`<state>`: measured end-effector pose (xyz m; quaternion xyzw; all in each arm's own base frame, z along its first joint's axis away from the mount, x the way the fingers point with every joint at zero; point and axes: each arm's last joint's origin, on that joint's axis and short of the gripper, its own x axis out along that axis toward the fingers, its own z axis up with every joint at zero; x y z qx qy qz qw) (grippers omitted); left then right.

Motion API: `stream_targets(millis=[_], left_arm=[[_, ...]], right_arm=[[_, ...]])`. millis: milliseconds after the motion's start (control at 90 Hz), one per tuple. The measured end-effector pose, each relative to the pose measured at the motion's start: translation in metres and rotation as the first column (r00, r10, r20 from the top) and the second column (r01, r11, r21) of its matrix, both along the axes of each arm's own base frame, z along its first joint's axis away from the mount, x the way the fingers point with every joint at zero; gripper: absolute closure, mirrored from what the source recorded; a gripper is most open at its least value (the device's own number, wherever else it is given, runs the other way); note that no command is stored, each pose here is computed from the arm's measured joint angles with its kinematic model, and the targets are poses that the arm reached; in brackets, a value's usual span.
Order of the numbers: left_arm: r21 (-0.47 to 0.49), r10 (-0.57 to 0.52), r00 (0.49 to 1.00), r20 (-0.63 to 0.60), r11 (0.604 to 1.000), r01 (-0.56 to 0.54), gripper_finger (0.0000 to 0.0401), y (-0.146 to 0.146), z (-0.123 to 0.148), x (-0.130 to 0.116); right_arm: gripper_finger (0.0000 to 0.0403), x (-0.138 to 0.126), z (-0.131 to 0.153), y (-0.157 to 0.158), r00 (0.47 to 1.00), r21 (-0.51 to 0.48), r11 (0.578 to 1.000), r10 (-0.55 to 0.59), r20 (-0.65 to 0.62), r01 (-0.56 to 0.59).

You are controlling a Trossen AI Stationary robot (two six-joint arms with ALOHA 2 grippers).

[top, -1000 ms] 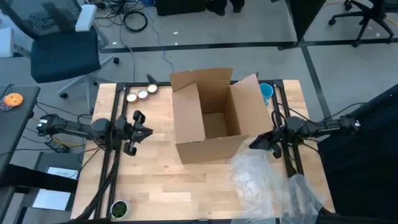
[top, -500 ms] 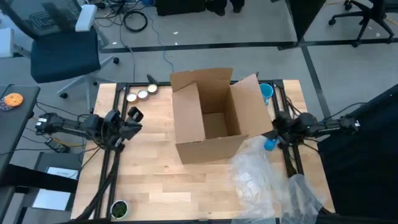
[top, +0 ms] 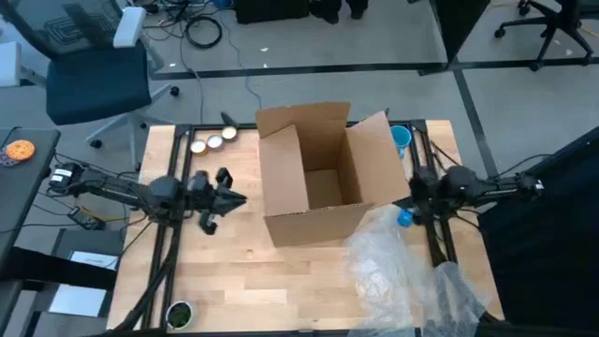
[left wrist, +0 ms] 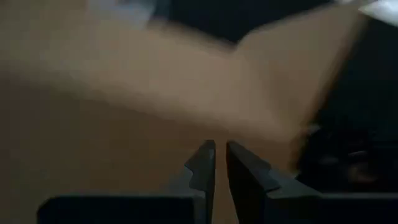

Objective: Wrap mug
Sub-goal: Move the cardboard box to the upper middle of the table

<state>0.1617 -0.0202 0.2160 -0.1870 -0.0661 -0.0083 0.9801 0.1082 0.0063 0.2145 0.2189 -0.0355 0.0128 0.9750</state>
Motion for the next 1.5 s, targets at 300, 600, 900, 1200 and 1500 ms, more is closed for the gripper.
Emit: stream_targets(millis=[300, 600, 900, 1200, 1500], left_arm=[[-0.125, 0.06, 0.986, -0.157, 0.989, -0.08, 0.0375, -0.002, -0.031, 0.025], [-0.054, 0.295, 0.949, -0.107, 0.952, -0.302, 0.0375, 0.007, -0.033, 0.03], [0.009, 0.477, 0.874, -0.098, 0.878, -0.478, 0.0375, 0.034, -0.03, 0.028], [0.118, 0.619, 0.773, -0.141, 0.785, -0.608, 0.0375, 0.066, -0.036, 0.022], [0.213, 0.644, 0.697, -0.315, 0.764, -0.61, 0.0375, 0.073, -0.05, 0.012]], right_arm=[[0.0403, 0.035, -0.017, 0.004, 0.989, 0.022, 1.0, 0.018, -0.148, -0.015], [0.0403, 0.059, -0.022, 0.0, 0.994, 0.005, 1.0, -0.015, -0.104, 0.015], [0.0403, 0.071, -0.014, -0.033, 0.967, -0.038, 0.971, -0.238, -0.09, 0.236], [0.0403, 0.085, -0.014, -0.067, 0.863, -0.104, 0.876, -0.482, -0.151, 0.471], [0.0403, 0.083, -0.022, -0.064, 0.837, -0.179, 0.871, -0.49, -0.243, 0.458]])
